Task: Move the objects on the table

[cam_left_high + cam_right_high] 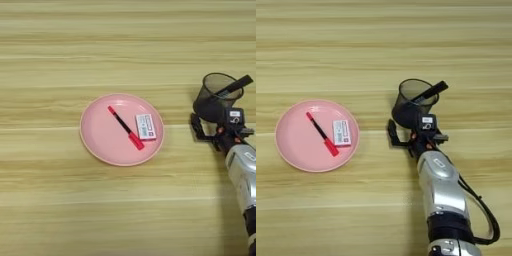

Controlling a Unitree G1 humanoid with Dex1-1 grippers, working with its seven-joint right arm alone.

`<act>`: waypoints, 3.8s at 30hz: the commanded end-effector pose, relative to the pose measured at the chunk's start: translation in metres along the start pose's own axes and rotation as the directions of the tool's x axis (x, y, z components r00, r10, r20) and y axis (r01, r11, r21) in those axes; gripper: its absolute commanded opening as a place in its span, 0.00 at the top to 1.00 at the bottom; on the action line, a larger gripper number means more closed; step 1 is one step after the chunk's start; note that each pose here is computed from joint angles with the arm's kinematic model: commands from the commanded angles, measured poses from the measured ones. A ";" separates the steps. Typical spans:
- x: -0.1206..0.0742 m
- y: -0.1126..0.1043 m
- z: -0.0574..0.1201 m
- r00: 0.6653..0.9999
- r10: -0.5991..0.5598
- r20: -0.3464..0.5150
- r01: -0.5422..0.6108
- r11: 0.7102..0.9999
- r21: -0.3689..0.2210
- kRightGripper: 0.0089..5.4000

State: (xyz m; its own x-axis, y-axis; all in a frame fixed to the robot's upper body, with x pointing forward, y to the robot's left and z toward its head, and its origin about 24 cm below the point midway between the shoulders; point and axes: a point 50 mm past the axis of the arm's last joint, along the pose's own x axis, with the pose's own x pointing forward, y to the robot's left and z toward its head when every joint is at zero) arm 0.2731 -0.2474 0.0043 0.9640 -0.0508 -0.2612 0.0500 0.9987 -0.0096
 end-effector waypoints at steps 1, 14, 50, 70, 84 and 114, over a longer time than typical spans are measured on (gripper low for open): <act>0.010 -0.003 0.027 0.996 -0.004 0.091 0.008 0.999 -0.042 0.01; 0.015 -0.004 0.036 0.992 -0.010 0.129 0.013 1.000 -0.027 0.01; 0.024 -0.011 0.064 0.973 -0.025 0.231 0.034 0.999 -0.036 0.01; 0.026 -0.008 0.065 0.968 0.005 0.250 0.003 1.000 -0.031 0.13; -0.012 0.008 0.047 0.973 0.091 0.213 -0.082 0.995 -0.054 0.13; -0.045 0.032 0.033 0.970 0.176 0.167 -0.174 0.984 -0.032 0.01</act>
State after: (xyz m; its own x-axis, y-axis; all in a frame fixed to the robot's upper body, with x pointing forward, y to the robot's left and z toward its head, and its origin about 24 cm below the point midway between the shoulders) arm 0.2311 -0.2131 0.0222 0.9705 0.1216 -0.2084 -0.1144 0.9924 0.0463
